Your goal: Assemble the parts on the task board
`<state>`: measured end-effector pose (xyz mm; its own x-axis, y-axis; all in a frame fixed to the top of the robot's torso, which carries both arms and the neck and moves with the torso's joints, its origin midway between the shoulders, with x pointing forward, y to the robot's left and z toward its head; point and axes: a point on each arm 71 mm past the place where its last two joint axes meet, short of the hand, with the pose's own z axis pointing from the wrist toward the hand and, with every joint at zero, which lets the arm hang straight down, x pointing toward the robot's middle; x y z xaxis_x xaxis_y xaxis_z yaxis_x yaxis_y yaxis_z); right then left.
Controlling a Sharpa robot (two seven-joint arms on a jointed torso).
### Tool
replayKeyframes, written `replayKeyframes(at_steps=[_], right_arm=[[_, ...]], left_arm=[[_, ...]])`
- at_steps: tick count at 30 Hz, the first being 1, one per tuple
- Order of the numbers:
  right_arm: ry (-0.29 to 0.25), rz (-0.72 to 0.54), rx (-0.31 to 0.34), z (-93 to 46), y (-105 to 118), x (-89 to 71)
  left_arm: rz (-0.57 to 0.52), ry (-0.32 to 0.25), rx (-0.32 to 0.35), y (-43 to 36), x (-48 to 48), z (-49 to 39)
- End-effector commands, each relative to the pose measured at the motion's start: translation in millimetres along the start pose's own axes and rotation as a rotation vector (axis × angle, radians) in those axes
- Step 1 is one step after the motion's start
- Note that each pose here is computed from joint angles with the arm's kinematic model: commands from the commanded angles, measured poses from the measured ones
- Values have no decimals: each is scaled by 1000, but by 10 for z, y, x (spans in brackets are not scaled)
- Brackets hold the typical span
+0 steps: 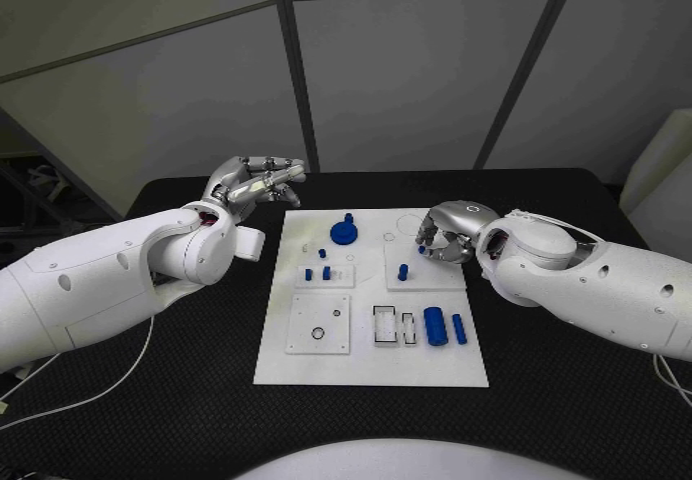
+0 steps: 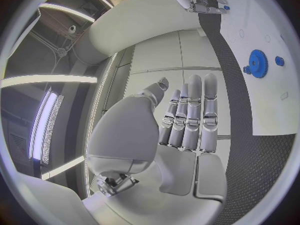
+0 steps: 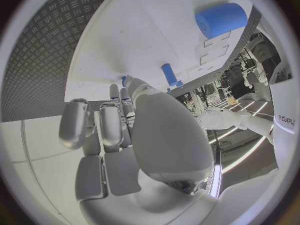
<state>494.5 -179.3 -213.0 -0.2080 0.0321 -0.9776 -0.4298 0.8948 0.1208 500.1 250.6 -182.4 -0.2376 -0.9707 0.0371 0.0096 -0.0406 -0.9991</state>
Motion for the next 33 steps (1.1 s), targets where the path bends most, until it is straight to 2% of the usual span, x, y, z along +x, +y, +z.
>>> replayKeyframes(at_steps=[1,18,26,33], right_arm=[[14,-15,-3,15,6,14],[42,-26,-8,41,52,103],[10,-70,17,28,57,96],[-22,-70,-1,14,131,77]], left_arm=[[-20,-9,25,-27,1,0],[-14,-27,26,-25,-9,4],[-13,-28,21,-20,-21,6],[-13,-30,17,-15,-32,9]])
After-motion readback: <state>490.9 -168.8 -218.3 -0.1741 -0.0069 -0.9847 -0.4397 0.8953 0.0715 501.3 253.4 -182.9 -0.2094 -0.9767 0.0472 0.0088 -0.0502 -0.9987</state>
